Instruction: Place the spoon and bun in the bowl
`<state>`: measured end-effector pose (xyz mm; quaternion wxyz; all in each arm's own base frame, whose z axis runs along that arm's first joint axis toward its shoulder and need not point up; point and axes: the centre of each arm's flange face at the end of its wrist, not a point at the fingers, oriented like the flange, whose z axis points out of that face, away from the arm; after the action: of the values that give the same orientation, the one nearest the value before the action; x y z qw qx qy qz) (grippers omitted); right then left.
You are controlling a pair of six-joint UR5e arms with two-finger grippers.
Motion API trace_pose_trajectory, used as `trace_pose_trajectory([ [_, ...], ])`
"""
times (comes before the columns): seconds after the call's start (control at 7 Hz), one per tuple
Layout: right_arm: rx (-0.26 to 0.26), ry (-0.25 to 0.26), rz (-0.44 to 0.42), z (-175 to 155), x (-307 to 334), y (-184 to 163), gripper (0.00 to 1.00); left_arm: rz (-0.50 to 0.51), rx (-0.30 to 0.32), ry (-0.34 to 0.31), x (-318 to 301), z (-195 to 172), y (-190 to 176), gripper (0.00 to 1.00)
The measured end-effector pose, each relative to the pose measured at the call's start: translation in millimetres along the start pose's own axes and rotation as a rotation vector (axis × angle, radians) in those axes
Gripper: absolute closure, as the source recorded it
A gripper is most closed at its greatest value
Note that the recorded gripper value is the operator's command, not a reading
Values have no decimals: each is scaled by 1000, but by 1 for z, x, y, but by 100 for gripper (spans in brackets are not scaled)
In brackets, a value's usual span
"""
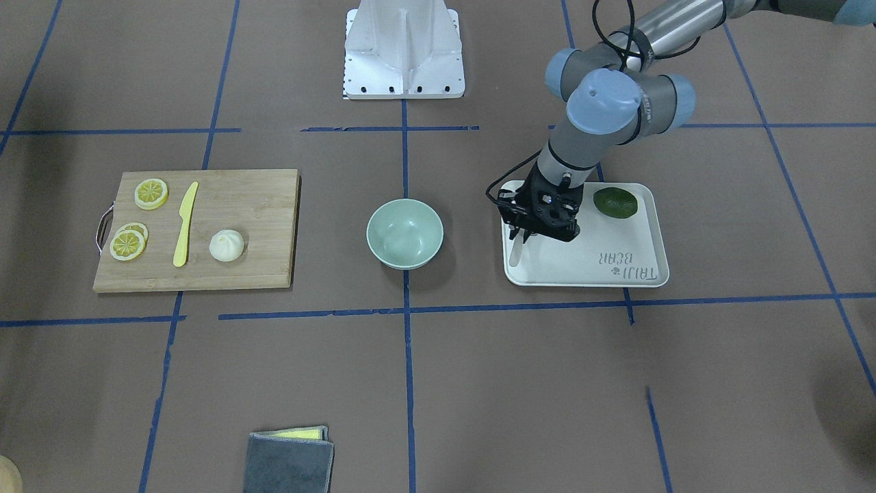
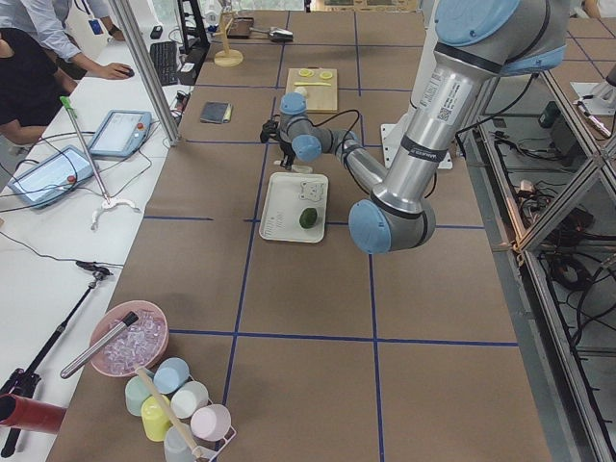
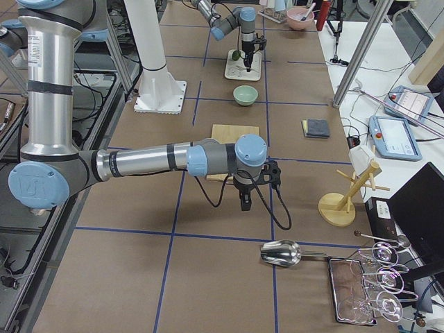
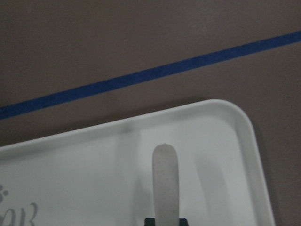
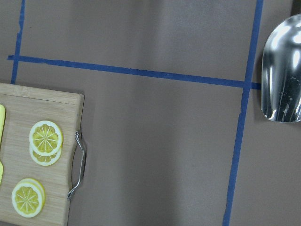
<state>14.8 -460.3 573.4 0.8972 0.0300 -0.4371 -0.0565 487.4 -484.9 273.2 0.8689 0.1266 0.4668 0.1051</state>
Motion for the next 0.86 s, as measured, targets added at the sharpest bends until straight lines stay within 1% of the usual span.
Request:
trace_pose_trajectory([
  [0.29, -2, -18, 0, 1, -4, -1, 0, 12, 20, 68, 89, 2, -36, 100],
  [0.43, -9, -23, -5, 4, -9, -2, 0, 21, 45, 83, 115, -1, -48, 100],
  [0.57, -19, -27, -4, 8, -21, -4, 0, 32, 82, 90, 133, 1, -56, 100],
  [0.86, -26, -41, 42, 24, -73, -11, 0, 49, 131, 92, 149, 22, -53, 100],
])
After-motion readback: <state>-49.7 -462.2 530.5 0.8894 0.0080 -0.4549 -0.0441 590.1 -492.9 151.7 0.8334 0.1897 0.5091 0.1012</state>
